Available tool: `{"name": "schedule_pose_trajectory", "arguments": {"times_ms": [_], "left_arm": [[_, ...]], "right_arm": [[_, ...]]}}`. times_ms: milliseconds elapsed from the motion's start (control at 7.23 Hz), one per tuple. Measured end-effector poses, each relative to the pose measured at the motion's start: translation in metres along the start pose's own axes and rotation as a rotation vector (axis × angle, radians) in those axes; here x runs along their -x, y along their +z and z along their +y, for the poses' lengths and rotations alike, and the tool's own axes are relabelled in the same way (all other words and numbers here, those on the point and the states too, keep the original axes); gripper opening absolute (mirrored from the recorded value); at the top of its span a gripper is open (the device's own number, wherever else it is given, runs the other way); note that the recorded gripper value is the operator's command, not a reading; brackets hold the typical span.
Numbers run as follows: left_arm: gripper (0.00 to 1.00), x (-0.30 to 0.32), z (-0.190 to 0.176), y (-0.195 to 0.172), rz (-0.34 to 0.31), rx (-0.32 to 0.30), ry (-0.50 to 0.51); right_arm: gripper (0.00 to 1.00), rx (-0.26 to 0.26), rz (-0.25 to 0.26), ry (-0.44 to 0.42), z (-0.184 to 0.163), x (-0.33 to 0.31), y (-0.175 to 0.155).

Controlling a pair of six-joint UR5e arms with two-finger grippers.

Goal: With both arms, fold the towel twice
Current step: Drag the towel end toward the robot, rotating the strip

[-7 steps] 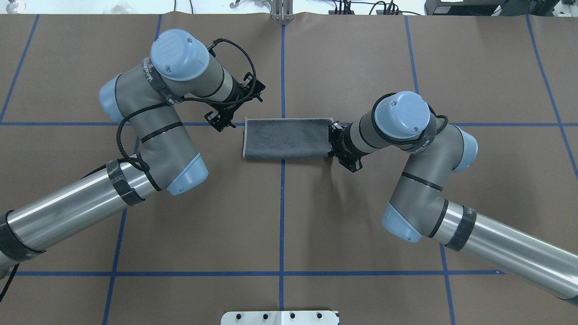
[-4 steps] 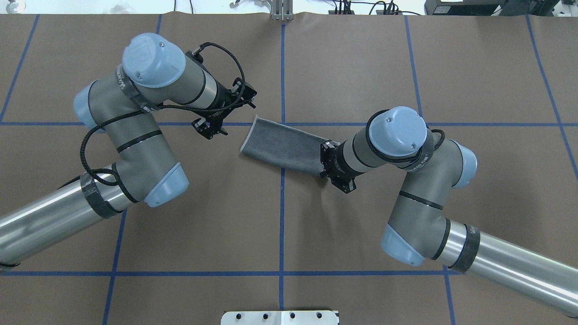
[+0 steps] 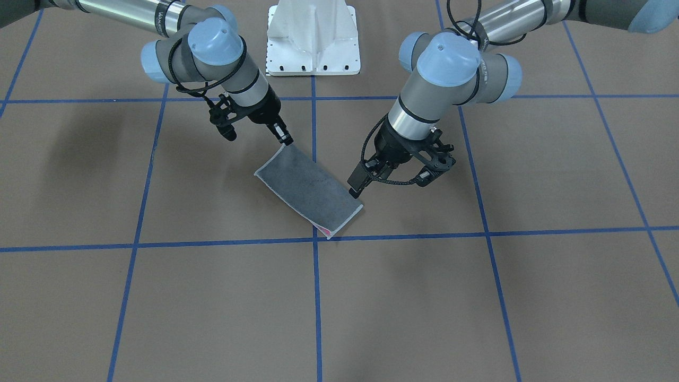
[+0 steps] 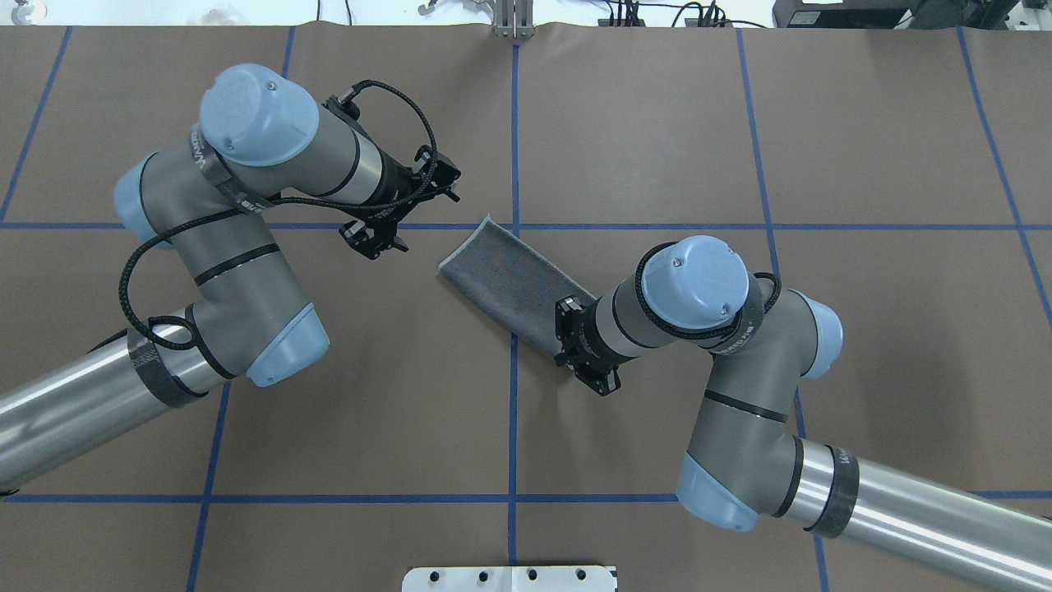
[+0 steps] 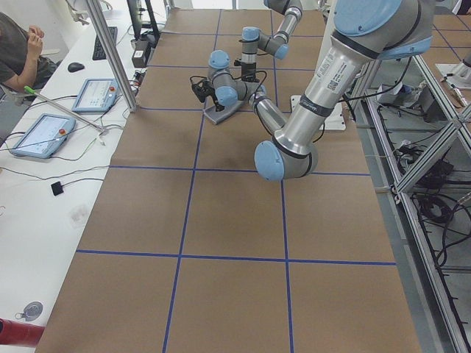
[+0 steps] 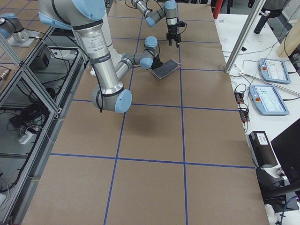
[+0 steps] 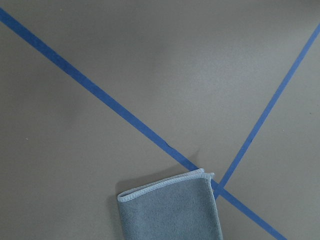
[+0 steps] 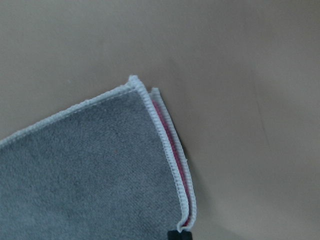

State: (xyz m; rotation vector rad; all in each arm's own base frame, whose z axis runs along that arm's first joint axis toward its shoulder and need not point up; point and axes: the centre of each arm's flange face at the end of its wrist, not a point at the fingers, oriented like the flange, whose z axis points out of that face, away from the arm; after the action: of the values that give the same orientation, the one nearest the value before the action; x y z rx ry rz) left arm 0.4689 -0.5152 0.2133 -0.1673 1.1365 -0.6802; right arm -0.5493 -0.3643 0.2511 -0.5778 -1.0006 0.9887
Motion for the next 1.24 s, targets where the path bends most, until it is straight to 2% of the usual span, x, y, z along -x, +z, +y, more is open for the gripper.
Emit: {"name": "schedule_pose_trajectory", "arguments": {"times_ms": [553,1245], "left_arm": [[1.0,0.0,0.001,-0.002,-0.004,-0.001,-0.003],[1.0,-0.002,0.005,-0.01,-0.016,-0.005,-0.007]], "right_arm": [[0.0,0.053,0.018,0.006,0.05,-0.012,0.01],[0.0,0.066,0.017,0.0,0.078,-0.018,0.019]]}}
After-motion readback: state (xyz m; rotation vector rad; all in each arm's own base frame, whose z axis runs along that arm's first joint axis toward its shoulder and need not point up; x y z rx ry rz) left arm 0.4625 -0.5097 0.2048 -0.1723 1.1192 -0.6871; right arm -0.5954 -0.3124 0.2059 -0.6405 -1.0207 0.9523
